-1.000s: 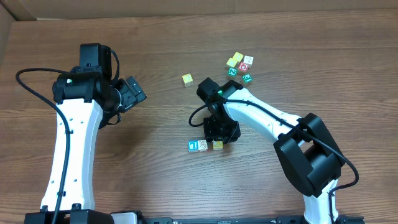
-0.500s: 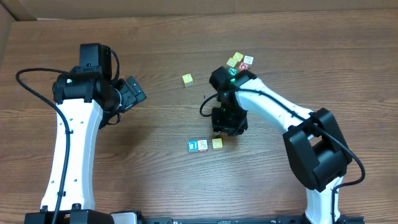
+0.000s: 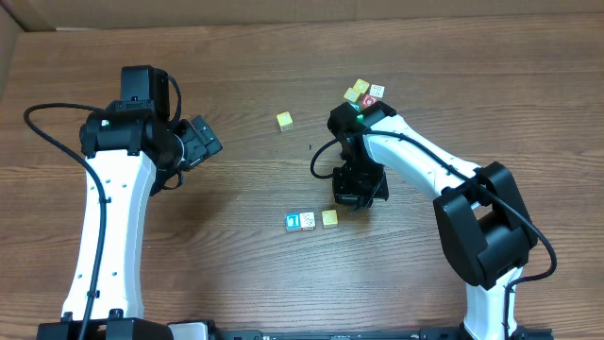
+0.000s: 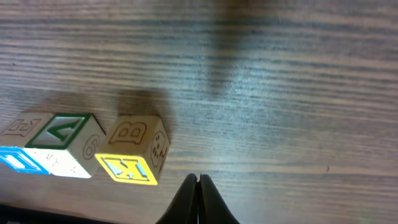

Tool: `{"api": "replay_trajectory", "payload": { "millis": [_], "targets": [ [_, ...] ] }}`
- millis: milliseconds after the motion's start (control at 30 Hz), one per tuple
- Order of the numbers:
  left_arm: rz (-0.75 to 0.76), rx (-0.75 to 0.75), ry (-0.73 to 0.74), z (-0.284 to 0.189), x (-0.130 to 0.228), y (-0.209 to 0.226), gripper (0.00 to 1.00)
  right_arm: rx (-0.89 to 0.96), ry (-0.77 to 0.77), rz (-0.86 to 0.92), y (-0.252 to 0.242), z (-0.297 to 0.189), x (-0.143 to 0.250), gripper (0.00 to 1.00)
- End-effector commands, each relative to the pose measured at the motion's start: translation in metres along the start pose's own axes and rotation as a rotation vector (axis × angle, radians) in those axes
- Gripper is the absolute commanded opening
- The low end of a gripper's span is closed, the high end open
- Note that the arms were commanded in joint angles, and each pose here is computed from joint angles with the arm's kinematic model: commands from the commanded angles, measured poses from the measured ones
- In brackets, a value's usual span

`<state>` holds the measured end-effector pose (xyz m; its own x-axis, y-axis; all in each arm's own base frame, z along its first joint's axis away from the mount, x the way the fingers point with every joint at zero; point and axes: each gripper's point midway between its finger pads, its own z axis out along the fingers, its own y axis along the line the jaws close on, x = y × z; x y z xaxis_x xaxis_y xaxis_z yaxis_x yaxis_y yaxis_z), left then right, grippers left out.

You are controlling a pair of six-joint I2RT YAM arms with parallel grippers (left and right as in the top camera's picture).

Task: Flip 3 blocks
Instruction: 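Carry the yellow block beside the green block and set it down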

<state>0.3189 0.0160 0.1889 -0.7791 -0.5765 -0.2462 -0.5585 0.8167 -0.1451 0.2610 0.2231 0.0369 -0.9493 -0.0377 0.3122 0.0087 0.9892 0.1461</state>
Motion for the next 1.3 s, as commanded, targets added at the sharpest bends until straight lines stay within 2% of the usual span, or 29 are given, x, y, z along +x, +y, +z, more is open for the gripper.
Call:
{"api": "replay_trajectory", "payload": {
  "millis": [0, 467, 1267],
  "targets": [
    [0.002, -0.002, -0.002, 0.001, -0.002, 0.0, 0.99, 0.006, -0.022, -0.006, -0.003, -0.001, 0.002, 0.04],
    [0.002, -0.002, -0.002, 0.001, -0.002, 0.0, 0.99, 0.011, -0.058, -0.049, 0.022, 0.009, 0.007, 0.04],
    [0.002, -0.002, -0.002, 0.001, -0.002, 0.0, 0.99, 0.015, -0.092, -0.032, 0.031, 0.012, 0.005, 0.05]
  ]
}}
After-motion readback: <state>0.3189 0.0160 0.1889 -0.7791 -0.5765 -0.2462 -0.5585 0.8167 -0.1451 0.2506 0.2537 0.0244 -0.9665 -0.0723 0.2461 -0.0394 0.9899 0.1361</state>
